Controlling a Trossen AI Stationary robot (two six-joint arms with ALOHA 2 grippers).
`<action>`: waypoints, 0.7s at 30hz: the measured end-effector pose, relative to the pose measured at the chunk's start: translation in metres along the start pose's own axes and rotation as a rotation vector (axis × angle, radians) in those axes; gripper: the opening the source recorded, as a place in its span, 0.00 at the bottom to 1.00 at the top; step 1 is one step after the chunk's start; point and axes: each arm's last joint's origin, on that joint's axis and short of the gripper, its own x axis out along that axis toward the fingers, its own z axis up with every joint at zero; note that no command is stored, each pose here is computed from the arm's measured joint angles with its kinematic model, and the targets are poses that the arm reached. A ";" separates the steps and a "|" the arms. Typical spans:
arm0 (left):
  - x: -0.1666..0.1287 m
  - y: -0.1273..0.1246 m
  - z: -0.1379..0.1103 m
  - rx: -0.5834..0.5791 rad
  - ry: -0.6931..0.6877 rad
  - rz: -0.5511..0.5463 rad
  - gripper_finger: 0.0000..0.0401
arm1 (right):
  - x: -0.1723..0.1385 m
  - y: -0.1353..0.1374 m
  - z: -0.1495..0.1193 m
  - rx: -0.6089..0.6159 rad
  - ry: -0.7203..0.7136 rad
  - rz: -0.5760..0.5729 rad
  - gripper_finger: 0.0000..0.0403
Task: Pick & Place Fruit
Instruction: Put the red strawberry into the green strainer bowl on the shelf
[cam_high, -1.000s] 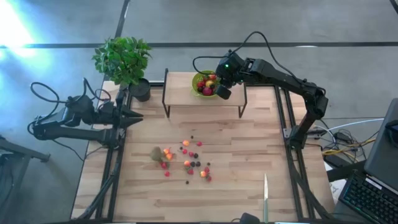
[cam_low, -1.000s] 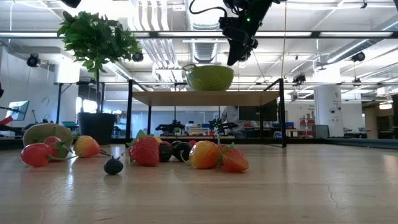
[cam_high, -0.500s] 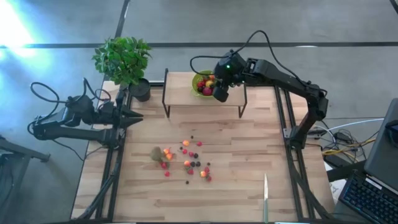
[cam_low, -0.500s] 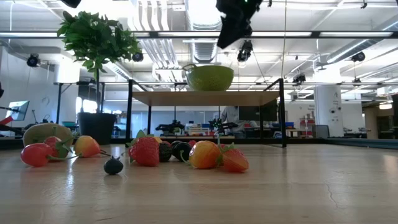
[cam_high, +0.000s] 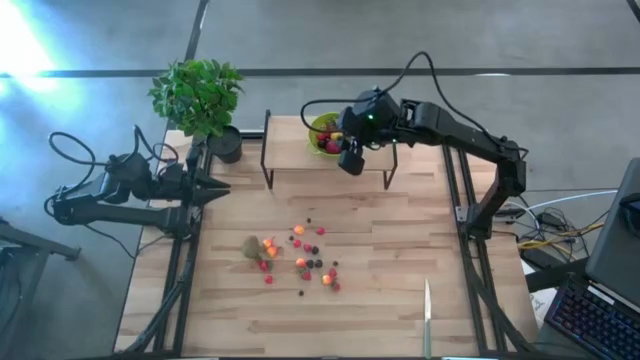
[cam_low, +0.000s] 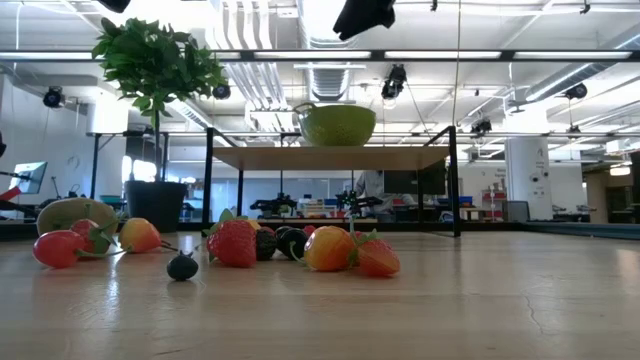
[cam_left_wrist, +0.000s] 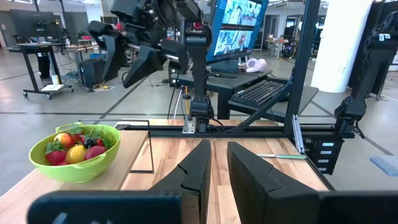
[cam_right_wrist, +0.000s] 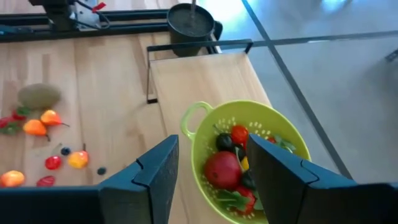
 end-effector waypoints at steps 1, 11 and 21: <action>0.000 0.000 0.000 0.000 0.000 0.000 0.16 | 0.000 0.001 0.000 -0.002 0.000 0.002 0.45; 0.000 0.000 0.000 0.000 0.000 -0.001 0.16 | 0.000 0.002 0.000 0.009 0.002 0.005 0.39; 0.000 0.000 0.000 0.000 0.000 -0.001 0.16 | 0.002 0.027 -0.004 0.002 0.020 0.291 0.34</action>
